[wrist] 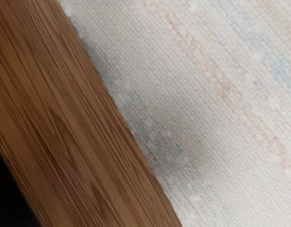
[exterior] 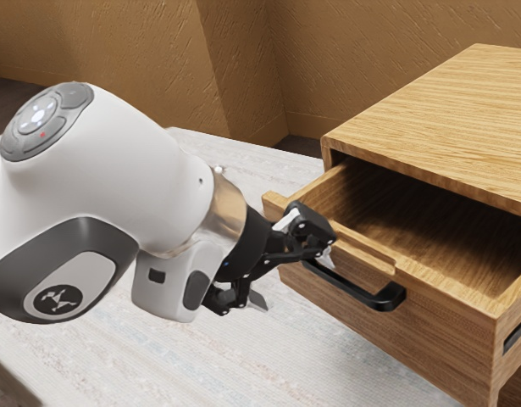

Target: Pull the drawer handle with one arm to open the drawer

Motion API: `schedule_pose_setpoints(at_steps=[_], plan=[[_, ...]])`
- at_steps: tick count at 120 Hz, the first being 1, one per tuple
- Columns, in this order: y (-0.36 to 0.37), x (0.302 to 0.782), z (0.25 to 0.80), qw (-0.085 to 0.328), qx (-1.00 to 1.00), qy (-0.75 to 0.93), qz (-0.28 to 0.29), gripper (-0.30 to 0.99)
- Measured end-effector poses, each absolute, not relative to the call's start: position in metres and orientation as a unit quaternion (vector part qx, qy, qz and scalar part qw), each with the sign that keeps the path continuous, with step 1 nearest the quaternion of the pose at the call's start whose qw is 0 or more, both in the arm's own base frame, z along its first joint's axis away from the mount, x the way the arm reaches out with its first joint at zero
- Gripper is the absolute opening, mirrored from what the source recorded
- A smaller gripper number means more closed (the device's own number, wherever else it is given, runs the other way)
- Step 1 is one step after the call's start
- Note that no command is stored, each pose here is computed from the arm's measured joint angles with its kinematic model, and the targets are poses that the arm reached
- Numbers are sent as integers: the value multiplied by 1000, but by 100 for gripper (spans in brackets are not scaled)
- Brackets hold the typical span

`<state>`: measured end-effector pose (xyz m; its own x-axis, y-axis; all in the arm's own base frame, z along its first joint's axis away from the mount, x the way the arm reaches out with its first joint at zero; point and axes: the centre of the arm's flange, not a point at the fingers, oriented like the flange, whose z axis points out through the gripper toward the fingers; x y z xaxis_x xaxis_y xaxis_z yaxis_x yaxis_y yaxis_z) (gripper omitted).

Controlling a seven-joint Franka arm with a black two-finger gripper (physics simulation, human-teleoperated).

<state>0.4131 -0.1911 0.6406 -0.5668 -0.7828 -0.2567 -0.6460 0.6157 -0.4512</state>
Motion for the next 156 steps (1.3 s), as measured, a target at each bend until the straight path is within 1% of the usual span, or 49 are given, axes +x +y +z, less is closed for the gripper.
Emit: schedule_pose_setpoints(at_steps=[13,26,48,77,93,103,111,123,129,136,145,156], plan=[[-187,406,644,212,-416,870,-156,66],[-184,402,650,189,-429,869,-155,55],[-195,386,653,160,-433,877,-134,68],[-194,359,662,142,-442,877,-119,68],[-195,345,672,143,-445,876,-118,68],[-197,334,688,150,-444,875,-125,68],[-201,324,709,159,-440,873,-135,68],[-200,315,755,170,-445,864,-162,69],[-199,318,772,169,-454,858,-169,69],[-199,332,791,163,-471,850,-169,69],[-191,367,803,146,-510,833,-159,69],[-156,406,808,119,-581,793,-140,69]])
